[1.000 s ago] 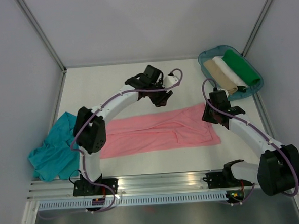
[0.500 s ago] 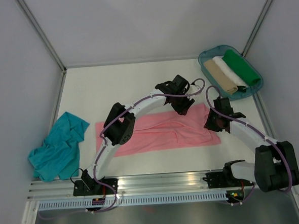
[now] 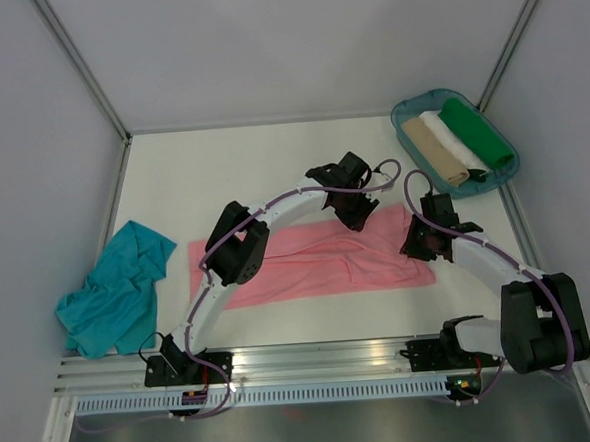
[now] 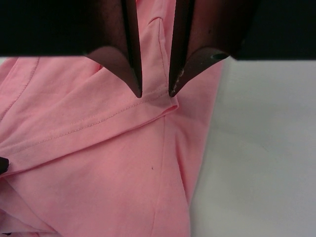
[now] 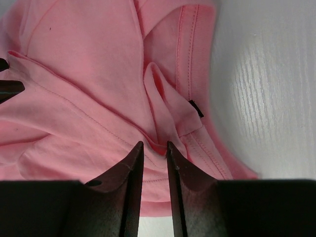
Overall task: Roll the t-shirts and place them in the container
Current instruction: Fold the tshirt
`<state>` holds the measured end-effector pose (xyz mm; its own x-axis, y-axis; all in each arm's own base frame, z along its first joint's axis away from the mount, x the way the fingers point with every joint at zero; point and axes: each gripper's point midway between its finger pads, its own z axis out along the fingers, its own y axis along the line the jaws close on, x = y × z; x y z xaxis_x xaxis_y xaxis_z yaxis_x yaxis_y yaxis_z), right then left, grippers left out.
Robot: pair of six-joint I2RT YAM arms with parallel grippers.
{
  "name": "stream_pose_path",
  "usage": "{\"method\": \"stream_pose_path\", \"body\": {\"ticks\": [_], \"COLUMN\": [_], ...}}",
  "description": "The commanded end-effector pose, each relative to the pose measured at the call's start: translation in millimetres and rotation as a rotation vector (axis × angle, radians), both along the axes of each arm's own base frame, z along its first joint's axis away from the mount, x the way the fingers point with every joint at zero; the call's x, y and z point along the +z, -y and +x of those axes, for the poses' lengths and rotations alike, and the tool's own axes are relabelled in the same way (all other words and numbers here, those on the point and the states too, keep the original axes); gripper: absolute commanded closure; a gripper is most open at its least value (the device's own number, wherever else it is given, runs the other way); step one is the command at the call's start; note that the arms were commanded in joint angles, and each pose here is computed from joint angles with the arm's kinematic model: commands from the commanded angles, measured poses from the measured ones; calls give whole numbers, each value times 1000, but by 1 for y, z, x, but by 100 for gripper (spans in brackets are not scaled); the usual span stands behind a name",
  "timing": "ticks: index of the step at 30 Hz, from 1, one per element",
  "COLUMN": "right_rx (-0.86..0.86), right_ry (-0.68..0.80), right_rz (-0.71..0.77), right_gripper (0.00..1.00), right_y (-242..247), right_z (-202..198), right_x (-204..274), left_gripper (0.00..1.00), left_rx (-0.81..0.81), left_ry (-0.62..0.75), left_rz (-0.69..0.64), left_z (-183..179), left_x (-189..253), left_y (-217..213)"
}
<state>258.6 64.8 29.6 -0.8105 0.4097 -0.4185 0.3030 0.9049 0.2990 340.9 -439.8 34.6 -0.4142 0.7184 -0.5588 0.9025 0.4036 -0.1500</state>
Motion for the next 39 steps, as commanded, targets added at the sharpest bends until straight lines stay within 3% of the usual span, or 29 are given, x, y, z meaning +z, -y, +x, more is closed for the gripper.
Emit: {"method": "stream_pose_path", "body": {"ticks": [1,12,18,21,23,29,39], "right_rx": [12,10,8,6,9,6,11], "right_ry": [20,3,-2,3,8,0,55], "right_rz": [-3,-5,-10,-19,-25,-41,-85], "right_gripper": [69,69,84,92,94,99,100], "right_y": [0,1,2,4,5,8,15], "right_z": [6,1,-1,0,0,-1,2], "right_x": [2,-7,-10,-7,-5,-9,8], "left_gripper": [66,61,68,89,97,98,98], "left_rx": [8,11,-2,-4,0,7,6], "left_ry": [-26,27,-3,3,10,43,18], "left_rz": [-4,12,0,-10,-17,-49,-97], "left_z": [-5,9,3,4,5,8,-7], "left_x": [-1,-7,-11,-6,-2,22,52], "left_y": [1,4,6,8,8,11,6]}}
